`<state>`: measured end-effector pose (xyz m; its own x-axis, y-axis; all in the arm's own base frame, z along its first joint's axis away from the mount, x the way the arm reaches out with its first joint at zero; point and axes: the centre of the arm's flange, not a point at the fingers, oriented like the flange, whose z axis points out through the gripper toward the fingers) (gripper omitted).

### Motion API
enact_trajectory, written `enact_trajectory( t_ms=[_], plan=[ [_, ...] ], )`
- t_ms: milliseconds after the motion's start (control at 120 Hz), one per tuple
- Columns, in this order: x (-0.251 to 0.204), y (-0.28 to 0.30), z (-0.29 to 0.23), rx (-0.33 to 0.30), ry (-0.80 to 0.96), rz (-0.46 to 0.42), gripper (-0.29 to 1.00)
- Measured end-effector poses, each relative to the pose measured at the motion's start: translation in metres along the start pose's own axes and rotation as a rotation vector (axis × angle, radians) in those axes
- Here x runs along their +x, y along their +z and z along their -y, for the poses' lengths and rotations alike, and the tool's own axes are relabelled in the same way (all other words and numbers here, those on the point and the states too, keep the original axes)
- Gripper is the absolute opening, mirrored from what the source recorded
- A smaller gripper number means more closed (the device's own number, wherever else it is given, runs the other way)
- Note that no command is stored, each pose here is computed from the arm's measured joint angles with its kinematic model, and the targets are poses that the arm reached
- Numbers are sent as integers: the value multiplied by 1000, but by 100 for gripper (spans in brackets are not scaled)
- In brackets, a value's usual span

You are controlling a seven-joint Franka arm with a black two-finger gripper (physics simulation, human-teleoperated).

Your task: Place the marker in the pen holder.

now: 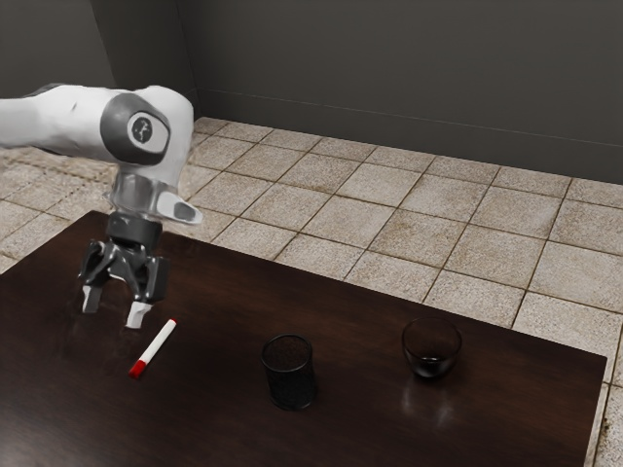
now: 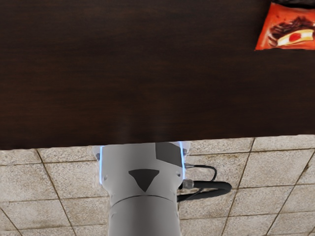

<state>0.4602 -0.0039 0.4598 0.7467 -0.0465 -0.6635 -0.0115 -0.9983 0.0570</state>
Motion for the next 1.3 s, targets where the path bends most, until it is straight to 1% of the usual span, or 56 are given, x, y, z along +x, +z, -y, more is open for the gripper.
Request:
enact_trajectory(
  t_ms=[25, 50, 75, 100, 133, 167, 242, 308, 375, 467, 567, 708, 850, 1033, 1158, 1300],
  plan=[
    [-15, -47, -1, 27, 2, -156, 70],
    [-25, -76, -4, 49, 5, -261, 70],
    [-31, -89, -7, 69, 13, -329, 70],
    [-30, -88, -13, 88, 25, -365, 70],
    [-10, -63, -19, 107, 42, -352, 70],
    [18, -32, -14, 115, 41, -325, 70],
    [86, 25, 17, 121, -1, -304, 51],
    [129, 53, 57, 115, -57, -334, 37],
    [148, 61, 90, 110, -102, -396, 27],
    [163, 62, 102, 121, -108, -470, 18],
    [177, 67, 104, 129, -102, -520, 12],
    [195, 78, 105, 128, -100, -553, 9],
    [198, 75, 111, 129, -104, -589, 7],
    [197, 79, 122, 127, -115, -599, 6],
    [199, 89, 123, 121, -115, -586, 5],
    [202, 99, 123, 115, -114, -576, 8]
  ],
)
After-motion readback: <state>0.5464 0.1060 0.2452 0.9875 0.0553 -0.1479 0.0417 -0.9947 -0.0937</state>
